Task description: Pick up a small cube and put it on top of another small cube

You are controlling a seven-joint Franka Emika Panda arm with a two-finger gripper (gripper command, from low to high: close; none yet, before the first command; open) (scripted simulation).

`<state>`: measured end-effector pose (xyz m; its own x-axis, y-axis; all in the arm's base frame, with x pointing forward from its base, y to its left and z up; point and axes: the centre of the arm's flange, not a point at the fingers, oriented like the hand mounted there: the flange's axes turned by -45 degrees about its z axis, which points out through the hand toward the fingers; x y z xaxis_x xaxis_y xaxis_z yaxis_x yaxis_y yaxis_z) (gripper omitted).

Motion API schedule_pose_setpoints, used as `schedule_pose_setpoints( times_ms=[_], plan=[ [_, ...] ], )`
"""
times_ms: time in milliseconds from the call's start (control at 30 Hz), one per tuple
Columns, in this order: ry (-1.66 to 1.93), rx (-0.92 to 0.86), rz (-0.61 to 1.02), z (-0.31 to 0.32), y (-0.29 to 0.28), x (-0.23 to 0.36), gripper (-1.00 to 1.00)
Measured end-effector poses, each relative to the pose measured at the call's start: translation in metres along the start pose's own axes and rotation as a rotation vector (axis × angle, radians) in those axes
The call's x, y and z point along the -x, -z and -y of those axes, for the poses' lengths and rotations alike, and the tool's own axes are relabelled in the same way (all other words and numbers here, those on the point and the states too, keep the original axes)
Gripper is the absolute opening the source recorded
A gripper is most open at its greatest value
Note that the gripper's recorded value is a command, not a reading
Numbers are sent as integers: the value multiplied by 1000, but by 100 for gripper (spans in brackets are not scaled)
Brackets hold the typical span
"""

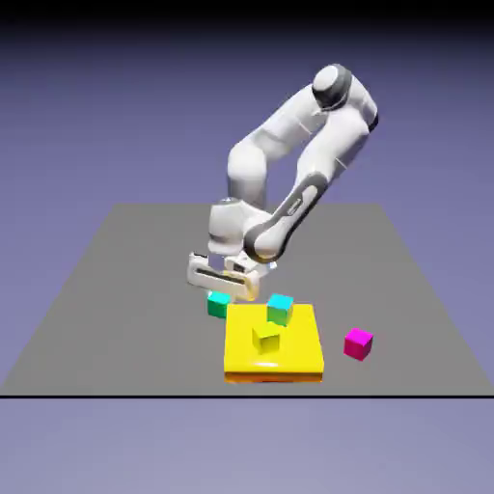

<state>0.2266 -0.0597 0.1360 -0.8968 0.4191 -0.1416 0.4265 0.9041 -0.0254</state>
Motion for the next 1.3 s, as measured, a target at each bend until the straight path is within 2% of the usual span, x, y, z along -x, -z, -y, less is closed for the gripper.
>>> schedule_pose_setpoints(
  times_ms=[400, 867, 1067, 1300],
  plan=[
    [9, -4, -21, -2, 26, -2, -100],
    [22, 29, 48, 3, 57, 12, -100],
    [434, 197, 157, -41, 68, 73, -100],
    [949, 312, 259, -90, 89, 129, -100]
  ],
)
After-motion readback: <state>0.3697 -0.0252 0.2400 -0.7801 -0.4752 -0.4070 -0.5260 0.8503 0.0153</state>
